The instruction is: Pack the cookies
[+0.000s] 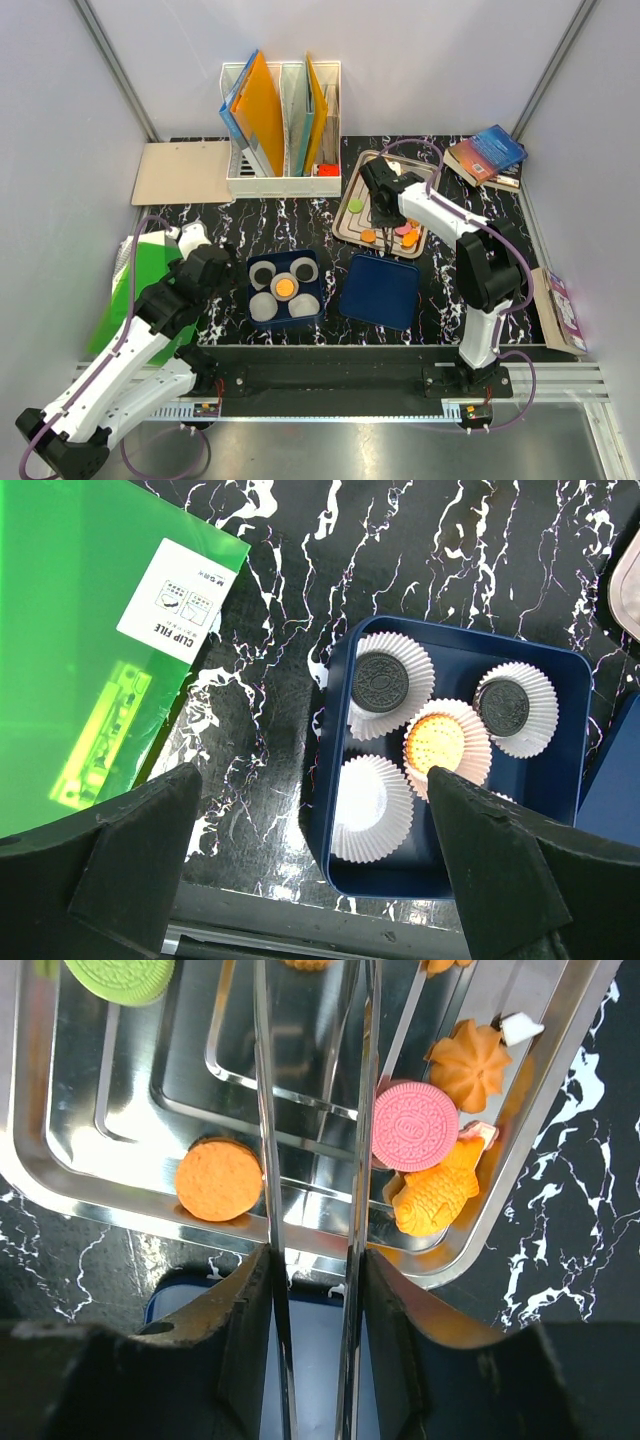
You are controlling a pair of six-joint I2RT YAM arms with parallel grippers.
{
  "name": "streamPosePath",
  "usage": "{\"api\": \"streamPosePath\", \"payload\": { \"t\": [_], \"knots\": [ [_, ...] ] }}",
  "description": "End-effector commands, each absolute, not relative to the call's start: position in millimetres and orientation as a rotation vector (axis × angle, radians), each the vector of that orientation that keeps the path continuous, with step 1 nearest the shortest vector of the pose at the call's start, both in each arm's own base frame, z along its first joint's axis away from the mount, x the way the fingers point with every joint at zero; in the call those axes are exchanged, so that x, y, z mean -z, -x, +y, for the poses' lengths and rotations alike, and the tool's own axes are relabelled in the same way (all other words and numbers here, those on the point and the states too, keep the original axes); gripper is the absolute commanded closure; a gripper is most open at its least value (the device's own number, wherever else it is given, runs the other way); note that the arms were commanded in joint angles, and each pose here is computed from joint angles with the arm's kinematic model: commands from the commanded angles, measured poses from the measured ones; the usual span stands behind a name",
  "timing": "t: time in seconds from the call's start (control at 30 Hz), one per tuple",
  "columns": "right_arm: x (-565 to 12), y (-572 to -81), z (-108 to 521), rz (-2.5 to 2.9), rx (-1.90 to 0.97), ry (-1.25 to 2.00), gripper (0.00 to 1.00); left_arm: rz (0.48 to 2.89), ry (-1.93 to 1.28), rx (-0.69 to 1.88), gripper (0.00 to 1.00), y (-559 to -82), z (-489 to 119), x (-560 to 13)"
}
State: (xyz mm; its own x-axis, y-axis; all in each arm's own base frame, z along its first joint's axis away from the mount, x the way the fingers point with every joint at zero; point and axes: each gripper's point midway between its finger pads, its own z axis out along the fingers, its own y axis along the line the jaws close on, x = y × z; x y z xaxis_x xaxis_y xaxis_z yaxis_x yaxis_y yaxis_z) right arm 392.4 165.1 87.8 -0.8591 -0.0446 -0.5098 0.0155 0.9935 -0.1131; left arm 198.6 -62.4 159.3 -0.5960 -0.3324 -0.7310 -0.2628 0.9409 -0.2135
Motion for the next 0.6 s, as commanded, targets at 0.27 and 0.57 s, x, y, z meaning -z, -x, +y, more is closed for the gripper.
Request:
{"api": "streamPosePath", "payload": {
  "t": [0.27, 0.57],
  "knots": [
    [-170.1, -358.9, 181.7, 2.444, -0.034, 0.017, 0.62, 2.212, 0.425, 0.122, 0.01, -204.3, -64.6, -164.0],
    [-198.1, -289.6, 226.6, 2.382, -0.141, 0.185, 0.63, 2.21, 0.434, 0.118, 0.01, -204.3, -64.0, -164.6]
  ]
}}
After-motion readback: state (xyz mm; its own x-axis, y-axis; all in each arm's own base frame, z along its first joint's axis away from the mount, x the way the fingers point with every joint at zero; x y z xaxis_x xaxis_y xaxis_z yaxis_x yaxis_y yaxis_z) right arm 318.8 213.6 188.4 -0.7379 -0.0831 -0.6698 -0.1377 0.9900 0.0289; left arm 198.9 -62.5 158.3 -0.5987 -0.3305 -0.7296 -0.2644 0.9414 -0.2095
